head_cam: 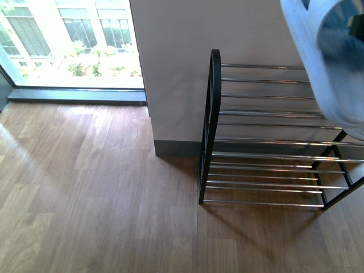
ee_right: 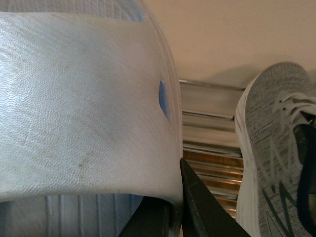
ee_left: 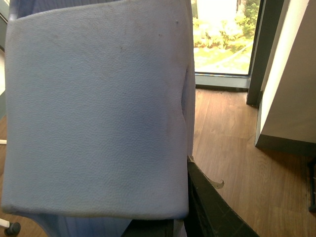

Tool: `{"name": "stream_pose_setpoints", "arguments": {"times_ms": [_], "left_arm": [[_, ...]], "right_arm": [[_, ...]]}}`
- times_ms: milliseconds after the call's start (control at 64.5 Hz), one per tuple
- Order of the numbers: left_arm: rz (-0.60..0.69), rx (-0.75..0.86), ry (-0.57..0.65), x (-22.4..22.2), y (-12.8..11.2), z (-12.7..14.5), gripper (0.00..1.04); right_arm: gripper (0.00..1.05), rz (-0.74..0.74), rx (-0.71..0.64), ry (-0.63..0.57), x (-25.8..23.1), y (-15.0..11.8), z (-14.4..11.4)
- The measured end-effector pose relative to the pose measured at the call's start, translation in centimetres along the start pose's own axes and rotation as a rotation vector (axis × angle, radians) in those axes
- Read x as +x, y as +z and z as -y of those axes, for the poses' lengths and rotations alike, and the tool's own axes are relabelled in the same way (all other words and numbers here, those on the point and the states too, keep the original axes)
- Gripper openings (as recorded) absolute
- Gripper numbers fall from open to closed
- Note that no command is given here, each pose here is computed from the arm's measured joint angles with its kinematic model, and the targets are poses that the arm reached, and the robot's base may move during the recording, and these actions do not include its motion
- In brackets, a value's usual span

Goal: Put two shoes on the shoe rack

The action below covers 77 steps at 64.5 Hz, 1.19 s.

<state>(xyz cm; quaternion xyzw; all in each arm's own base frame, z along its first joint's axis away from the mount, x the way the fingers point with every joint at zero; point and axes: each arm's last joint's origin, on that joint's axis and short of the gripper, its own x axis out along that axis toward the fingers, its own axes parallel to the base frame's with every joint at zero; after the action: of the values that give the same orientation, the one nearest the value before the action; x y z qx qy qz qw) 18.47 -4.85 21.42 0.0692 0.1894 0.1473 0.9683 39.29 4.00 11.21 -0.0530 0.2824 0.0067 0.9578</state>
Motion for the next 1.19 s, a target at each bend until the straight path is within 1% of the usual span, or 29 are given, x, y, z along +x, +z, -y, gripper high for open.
{"name": "stream_pose_setpoints", "arguments": {"times_ms": [201, 341, 635, 790, 821, 899, 976, 1023, 1054, 1116, 1193], "left_arm": [[0.0, 0.0, 0.0, 0.0, 0.0, 0.0, 0.02], [0.0, 0.0, 0.0, 0.0, 0.0, 0.0, 0.02], [0.0, 0.0, 0.0, 0.0, 0.0, 0.0, 0.02], [0.0, 0.0, 0.0, 0.0, 0.0, 0.0, 0.02], [0.0, 0.0, 0.0, 0.0, 0.0, 0.0, 0.02], [0.0, 0.0, 0.0, 0.0, 0.0, 0.0, 0.02], [0.0, 0.0, 0.0, 0.0, 0.0, 0.0, 0.02], [0.0, 0.0, 0.0, 0.0, 0.0, 0.0, 0.02], [0.0, 0.0, 0.0, 0.0, 0.0, 0.0, 0.02], [0.0, 0.001, 0.0, 0.0, 0.0, 0.0, 0.02], [0.0, 0.0, 0.0, 0.0, 0.0, 0.0, 0.02]], "right_arm": [[0.01, -0.088, -0.022, -0.101, 4.2, -1.0, 0.6], [0.01, -0.115, -0.023, -0.149, 6.1, -1.4, 1.1], [0.01, -0.118, -0.049, -0.24, 8.9, -1.8, 2.6], [0.02, -0.111, -0.064, -0.241, 9.1, -1.5, 2.9], [0.05, -0.11, -0.068, -0.24, 9.1, -1.4, 2.9], [0.19, -0.107, -0.074, -0.229, 9.1, -1.2, 2.9], [0.29, -0.1, -0.072, -0.215, 9.0, -1.0, 2.9], [0.38, -0.087, -0.07, -0.197, 8.6, -0.9, 2.8], [0.43, -0.079, -0.069, -0.183, 8.2, -0.8, 2.7], [0.57, -0.044, -0.055, -0.146, 6.4, -0.3, 2.4], [0.69, 0.005, -0.041, -0.097, 4.3, 0.5, 2.1]]}}
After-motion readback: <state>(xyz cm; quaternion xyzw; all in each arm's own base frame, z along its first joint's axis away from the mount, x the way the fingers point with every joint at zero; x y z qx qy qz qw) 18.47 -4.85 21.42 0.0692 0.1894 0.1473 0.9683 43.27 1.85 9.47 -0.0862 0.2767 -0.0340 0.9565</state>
